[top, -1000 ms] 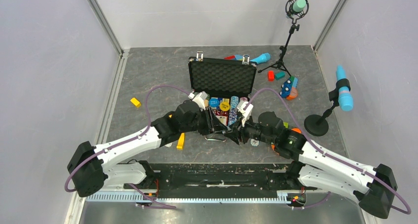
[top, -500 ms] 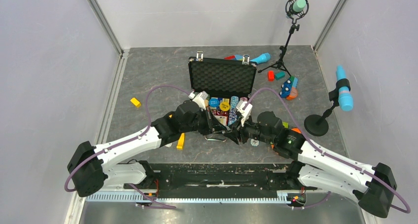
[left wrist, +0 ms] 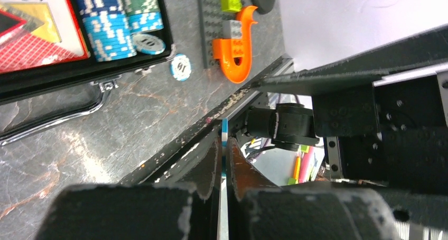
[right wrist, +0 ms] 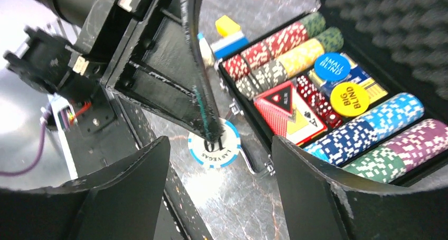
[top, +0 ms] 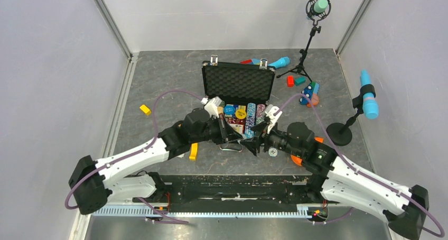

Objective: Pack up texas hold em set

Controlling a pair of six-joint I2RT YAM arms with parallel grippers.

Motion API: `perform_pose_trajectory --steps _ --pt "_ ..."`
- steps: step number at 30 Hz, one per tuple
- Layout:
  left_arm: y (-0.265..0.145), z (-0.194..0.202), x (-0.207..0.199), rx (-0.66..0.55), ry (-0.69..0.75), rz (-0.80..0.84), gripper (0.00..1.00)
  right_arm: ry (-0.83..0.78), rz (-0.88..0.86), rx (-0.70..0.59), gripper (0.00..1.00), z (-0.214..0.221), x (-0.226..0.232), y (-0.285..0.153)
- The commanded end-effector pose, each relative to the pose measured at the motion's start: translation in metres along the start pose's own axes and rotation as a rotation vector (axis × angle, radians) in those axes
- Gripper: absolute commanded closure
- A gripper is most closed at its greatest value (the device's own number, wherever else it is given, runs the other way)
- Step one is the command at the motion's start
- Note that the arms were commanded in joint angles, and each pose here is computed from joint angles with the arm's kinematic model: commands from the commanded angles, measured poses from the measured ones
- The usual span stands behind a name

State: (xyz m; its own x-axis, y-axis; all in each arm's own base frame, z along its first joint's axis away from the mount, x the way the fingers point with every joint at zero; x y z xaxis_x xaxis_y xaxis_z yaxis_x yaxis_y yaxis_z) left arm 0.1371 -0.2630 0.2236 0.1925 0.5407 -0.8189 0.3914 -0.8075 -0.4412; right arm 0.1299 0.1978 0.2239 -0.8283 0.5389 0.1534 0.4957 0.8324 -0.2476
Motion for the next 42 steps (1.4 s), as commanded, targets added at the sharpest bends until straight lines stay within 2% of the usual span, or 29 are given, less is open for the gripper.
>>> perform_pose_trajectory --steps 1,5,13,18,21,26,32,34,35,36,39,42 --pt "-0.022 -0.007 -0.022 -0.096 0.147 0.182 0.98 0.075 0.058 -0.155 0.27 -0.026 0.001 -0.012" --pt "-0.039 -0.008 -0.034 -0.129 0.219 0.294 0.98 0.129 0.044 -0.162 0.37 -0.032 0.004 -0.014" --pt "-0.061 -0.006 -0.049 -0.162 0.307 0.460 0.98 0.214 -0.122 -0.253 0.40 -0.052 0.022 -0.017" --pt "-0.066 -0.003 -0.052 -0.161 0.340 0.514 0.98 0.237 -0.184 -0.285 0.48 -0.060 0.027 -0.019" --pt "-0.069 -0.002 -0.052 -0.166 0.363 0.534 0.98 0.245 -0.220 -0.296 0.57 -0.063 0.030 -0.020" --pt "-0.073 -0.003 -0.052 -0.185 0.381 0.534 0.98 0.244 -0.237 -0.305 0.86 -0.065 0.032 -0.022" --pt "-0.074 -0.004 -0.052 -0.187 0.389 0.522 0.98 0.244 -0.258 -0.305 0.98 -0.065 0.033 -0.022" --pt "-0.074 -0.004 -0.052 -0.192 0.393 0.515 0.92 0.245 -0.257 -0.302 1.00 -0.065 0.033 -0.021" --pt "-0.074 -0.004 -0.051 -0.192 0.394 0.510 0.86 0.245 -0.255 -0.304 1.00 -0.065 0.033 -0.021" --pt "-0.074 -0.005 -0.051 -0.195 0.396 0.508 0.73 0.244 -0.255 -0.303 1.00 -0.065 0.033 -0.021" --pt "-0.075 -0.006 -0.051 -0.202 0.397 0.493 0.47 0.234 -0.237 -0.314 1.00 -0.067 0.031 -0.021" --pt "-0.076 -0.007 -0.049 -0.209 0.398 0.473 0.41 0.212 -0.206 -0.312 1.00 -0.068 0.028 -0.022"
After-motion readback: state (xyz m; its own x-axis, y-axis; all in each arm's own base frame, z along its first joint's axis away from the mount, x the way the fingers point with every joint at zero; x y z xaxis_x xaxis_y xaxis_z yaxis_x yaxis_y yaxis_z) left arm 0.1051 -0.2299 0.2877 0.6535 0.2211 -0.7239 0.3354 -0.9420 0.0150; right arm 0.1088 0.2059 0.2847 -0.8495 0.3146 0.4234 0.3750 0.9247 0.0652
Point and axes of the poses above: each gripper's point midway between its finger pads, its own y axis out along the fingers, its own x axis along the line the jaws close on, z = x × y, the point moved 8 cm from there along -y, back along the fingers, and after that the axes turned 2 degrees about -y, right-handed, at the moved point
